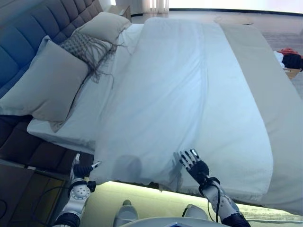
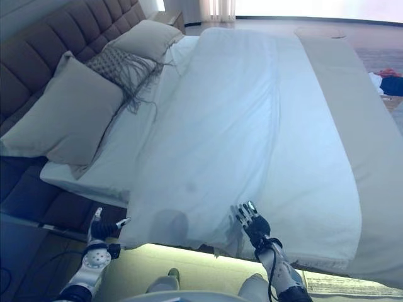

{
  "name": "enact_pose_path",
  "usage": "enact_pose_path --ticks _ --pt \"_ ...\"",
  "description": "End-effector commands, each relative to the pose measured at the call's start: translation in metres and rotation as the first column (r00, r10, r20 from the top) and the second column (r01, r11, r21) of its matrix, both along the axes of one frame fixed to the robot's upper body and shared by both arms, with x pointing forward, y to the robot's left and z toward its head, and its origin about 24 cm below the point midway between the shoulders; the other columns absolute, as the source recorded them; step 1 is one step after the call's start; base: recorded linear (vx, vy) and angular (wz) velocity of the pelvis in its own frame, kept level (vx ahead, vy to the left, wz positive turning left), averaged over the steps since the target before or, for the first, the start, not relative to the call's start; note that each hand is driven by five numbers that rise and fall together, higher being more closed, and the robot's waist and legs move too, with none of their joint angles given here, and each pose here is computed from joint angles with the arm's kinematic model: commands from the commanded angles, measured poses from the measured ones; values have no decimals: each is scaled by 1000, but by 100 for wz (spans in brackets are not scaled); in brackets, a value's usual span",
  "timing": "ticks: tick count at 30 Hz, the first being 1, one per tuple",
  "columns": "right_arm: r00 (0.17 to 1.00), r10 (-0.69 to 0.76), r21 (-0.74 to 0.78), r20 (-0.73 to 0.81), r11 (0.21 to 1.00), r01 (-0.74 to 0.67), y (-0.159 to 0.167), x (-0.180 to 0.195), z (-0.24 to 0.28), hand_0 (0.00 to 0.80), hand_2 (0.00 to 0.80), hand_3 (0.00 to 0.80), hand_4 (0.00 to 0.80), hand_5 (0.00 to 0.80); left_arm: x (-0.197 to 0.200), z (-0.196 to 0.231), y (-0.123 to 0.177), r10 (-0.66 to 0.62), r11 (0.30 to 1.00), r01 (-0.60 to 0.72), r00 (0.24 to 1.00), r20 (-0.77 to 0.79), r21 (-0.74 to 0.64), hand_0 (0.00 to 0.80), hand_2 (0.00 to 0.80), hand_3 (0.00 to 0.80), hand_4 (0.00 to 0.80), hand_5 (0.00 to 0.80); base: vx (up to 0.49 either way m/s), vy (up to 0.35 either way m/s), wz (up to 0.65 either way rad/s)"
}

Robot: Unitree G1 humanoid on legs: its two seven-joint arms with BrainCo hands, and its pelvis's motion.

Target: Make the bed neatly

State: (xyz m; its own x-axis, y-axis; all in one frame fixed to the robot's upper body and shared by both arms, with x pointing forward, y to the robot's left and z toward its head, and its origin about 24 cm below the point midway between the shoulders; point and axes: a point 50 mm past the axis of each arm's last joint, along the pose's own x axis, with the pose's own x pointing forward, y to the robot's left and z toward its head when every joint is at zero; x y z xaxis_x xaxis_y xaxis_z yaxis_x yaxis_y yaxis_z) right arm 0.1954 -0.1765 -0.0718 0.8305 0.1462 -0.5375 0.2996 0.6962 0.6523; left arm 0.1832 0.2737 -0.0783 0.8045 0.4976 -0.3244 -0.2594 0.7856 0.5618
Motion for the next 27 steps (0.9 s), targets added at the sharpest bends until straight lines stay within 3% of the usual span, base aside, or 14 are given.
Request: enact_pose_path --ticks 1,6,10,14,18,23,27 --pt "995 -33 43 90 999 29 5 16 17 0 0 0 0 0 41 37 9 -55 994 39 985 162 97 0 0 0 0 0 -87 35 1" --pt "986 -124 37 109 992 121 -9 18 20 0 0 0 0 0 38 34 3 -105 989 90 986 126 119 0 0 0 0 0 -33 146 17" --pt "973 -176 80 150 983 166 -6 19 24 0 0 0 0 0 46 45 7 -74 997 68 976 203 39 0 0 0 0 0 -194 115 -9" --pt "968 -152 0 200 988 156 -8 21 22 0 0 0 0 0 59 59 4 -41 999 40 950 310 9 0 0 0 0 0 -172 -28 -17" --pt "954 -156 -165 256 965 202 -32 42 25 0 0 0 0 0 97 89 -7 -52 996 18 897 440 82 0 0 0 0 0 -268 -112 -8" --pt "919 -286 -38 271 951 308 -50 50 24 0 0 0 0 0 120 112 -19 -68 988 -15 854 516 155 0 0 0 0 0 -122 -33 -19" --pt "896 -283 -39 342 949 314 -53 58 38 0 0 0 0 0 125 122 -25 -83 976 -48 821 564 213 0 0 0 0 0 -91 81 -15"
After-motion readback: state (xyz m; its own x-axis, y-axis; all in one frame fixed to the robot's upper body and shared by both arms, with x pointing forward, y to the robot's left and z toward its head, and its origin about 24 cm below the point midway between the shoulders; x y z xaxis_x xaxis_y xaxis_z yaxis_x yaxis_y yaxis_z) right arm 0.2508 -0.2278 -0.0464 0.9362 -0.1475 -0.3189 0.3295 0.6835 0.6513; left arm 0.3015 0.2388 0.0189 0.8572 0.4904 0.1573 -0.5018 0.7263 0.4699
